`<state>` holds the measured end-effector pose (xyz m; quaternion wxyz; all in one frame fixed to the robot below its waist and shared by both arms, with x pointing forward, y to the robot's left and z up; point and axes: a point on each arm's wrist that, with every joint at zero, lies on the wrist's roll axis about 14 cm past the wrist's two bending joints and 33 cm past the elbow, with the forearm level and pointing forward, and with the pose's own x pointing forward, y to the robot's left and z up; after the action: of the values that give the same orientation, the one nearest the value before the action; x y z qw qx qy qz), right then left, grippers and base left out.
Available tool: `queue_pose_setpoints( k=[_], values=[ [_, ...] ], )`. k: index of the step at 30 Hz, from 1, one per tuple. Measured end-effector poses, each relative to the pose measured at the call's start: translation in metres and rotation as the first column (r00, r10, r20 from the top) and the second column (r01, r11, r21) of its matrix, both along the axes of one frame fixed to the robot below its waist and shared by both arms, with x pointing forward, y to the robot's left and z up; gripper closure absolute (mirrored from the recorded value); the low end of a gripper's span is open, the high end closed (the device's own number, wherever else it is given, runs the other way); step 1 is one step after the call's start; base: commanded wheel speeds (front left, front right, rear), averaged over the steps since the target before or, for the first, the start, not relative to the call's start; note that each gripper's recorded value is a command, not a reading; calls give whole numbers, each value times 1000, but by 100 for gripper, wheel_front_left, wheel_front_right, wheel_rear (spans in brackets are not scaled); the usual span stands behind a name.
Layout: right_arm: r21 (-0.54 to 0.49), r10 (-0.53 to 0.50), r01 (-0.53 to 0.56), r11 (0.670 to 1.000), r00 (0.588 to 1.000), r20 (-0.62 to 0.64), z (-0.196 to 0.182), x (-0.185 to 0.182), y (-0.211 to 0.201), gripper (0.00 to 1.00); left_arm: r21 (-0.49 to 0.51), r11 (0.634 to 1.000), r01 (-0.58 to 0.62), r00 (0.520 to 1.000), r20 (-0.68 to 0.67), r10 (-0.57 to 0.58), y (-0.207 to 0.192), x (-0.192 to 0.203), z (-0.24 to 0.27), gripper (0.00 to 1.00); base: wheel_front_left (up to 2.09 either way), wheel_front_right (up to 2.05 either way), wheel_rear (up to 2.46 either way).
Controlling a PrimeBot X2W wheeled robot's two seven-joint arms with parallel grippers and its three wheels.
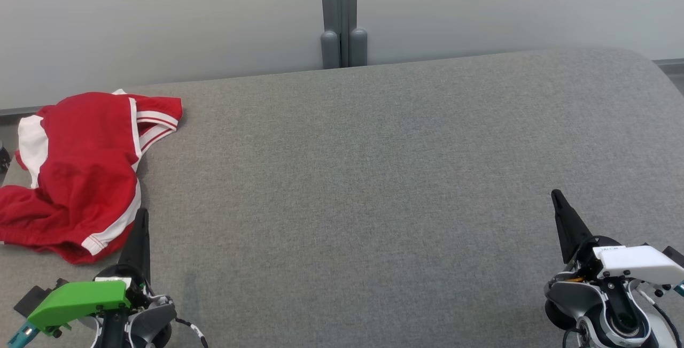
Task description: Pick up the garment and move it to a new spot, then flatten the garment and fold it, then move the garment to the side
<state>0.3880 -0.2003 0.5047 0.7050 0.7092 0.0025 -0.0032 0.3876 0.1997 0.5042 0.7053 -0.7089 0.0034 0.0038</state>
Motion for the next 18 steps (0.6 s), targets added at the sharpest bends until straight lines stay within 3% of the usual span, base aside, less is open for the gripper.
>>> queue_pose_setpoints(
  k=[11,12,18],
  values=[
    [0,0,0,1000,1000,0,0,0,0,100,0,1000,0,1000,0,0,0,0,0,100,0,0,0],
    [1,0,0,1000,1000,-4,-1,0,0,0,-1,1000,0,1000,-4,0,0,0,-1,0,0,0,0],
    [15,-4,5,1000,996,-90,-31,-14,3,0,-12,1000,-1,996,-90,0,-3,-14,-30,0,0,0,0]
  ],
)
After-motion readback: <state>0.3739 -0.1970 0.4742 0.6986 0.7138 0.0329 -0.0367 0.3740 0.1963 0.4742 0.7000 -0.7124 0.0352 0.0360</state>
